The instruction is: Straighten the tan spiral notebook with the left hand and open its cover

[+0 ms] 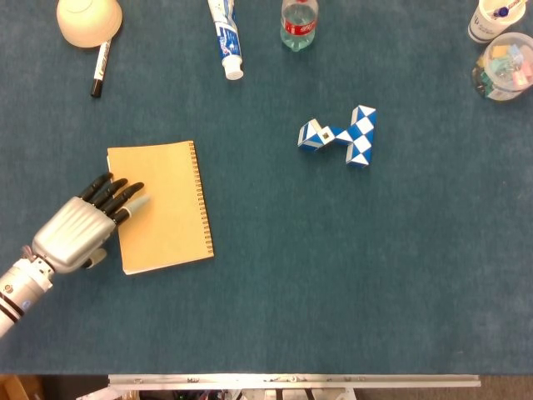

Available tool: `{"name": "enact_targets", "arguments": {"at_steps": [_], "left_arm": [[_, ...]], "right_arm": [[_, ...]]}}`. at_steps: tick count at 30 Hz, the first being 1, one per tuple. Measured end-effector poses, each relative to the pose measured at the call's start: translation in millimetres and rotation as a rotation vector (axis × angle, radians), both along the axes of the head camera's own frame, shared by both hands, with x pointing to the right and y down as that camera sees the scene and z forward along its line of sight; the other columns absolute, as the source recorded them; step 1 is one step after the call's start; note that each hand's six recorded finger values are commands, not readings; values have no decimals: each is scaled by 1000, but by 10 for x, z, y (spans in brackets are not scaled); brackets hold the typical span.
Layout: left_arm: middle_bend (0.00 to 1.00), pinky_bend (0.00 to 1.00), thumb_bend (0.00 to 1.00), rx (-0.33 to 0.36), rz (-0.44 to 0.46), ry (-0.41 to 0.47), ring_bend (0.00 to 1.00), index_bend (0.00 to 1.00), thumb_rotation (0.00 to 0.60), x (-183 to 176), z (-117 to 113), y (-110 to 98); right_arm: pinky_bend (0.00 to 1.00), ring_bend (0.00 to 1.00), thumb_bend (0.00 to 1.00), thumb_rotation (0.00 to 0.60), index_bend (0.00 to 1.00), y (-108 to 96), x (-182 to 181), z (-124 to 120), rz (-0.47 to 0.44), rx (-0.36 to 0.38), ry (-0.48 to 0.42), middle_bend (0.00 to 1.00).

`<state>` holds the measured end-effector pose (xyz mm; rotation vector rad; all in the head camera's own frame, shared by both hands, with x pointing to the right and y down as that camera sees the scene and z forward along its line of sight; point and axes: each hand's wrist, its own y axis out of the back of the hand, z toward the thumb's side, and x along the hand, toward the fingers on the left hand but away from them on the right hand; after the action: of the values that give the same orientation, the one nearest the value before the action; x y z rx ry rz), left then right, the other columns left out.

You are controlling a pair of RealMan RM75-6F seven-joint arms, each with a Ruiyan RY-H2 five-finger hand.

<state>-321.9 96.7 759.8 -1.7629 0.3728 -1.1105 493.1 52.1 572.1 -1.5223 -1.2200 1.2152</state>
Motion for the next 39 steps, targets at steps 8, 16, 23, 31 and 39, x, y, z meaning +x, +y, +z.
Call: {"name": "enact_targets", "arguments": {"at_steps": [8,16,23,31,39], "left_arm": [[0,12,186,-20,7,17,0,0,600,116,78,26],[0,12,186,-27,3,49,0,0,600,248,113,-4],[0,12,187,-31,7,83,0,0,600,381,106,-38],[0,12,264,-48,6,108,0,0,600,508,113,-54],[0,12,392,-46,8,125,0,61,600,603,92,-63]], "right_arm": [[306,209,395,600,339,5,19,-11,6,4,0,302],[306,208,395,600,339,18,52,-21,15,7,2,302],[306,208,395,600,339,14,63,-30,18,10,3,302],[306,208,395,600,339,21,77,-35,21,13,1,302],[306,209,395,600,339,24,88,-48,21,19,-1,302]]}}
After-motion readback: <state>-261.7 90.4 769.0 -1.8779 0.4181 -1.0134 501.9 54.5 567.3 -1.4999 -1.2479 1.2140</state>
